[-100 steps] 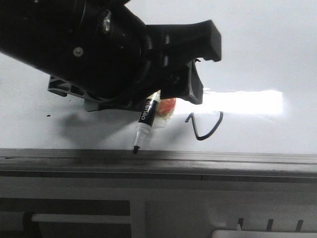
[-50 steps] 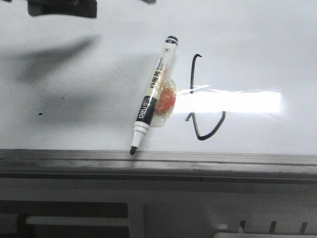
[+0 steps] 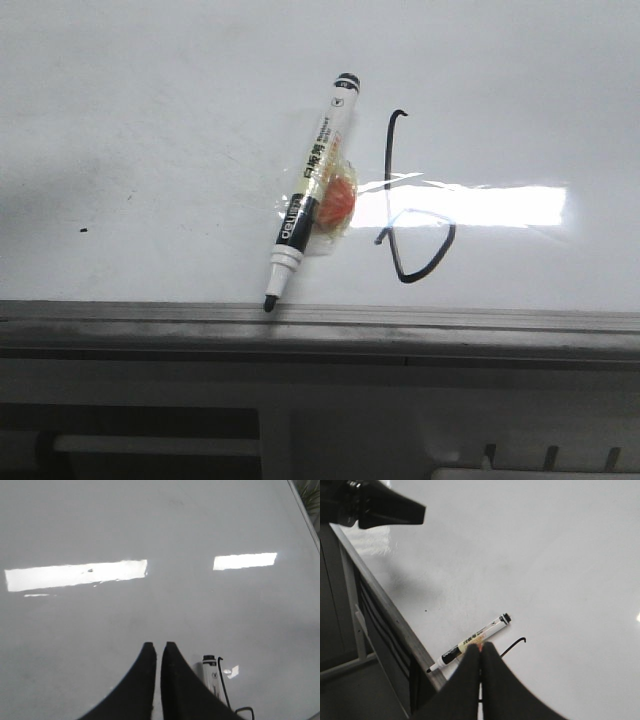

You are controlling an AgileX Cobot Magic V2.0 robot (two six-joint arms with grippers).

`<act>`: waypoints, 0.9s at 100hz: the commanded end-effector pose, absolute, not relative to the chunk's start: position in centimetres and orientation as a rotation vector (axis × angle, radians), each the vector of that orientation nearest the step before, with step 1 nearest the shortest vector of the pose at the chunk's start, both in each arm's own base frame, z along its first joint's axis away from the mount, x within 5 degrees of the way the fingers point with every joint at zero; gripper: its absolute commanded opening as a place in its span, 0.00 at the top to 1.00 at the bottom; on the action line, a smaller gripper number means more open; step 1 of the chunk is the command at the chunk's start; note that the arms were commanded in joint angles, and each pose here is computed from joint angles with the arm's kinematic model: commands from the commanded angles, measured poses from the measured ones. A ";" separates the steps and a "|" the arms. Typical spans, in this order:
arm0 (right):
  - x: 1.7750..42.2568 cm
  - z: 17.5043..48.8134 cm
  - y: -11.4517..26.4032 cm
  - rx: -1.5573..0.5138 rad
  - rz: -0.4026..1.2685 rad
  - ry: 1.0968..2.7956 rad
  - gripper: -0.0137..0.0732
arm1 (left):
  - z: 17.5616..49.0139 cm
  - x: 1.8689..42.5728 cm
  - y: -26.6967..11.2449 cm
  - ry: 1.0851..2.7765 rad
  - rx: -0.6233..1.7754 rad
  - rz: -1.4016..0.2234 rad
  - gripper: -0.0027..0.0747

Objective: Write number 6 on whiteboard

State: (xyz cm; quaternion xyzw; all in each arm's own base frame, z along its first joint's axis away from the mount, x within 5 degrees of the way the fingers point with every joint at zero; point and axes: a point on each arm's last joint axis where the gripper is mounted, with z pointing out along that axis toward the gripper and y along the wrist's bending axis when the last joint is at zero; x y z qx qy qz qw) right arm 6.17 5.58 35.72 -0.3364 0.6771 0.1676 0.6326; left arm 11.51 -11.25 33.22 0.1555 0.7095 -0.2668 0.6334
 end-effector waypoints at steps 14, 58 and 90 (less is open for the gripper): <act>4.4 34.8 3.8 -0.649 0.349 1.390 0.89 | 30.7 8.5 -6.8 1.539 0.321 -0.644 0.99; 3.2 33.9 3.2 -0.637 0.351 1.353 0.89 | 29.4 6.6 -3.9 1.442 0.254 -0.712 0.99; 3.2 33.9 3.2 -0.637 0.351 1.353 0.89 | 29.4 6.6 -3.9 1.442 0.252 -0.710 0.99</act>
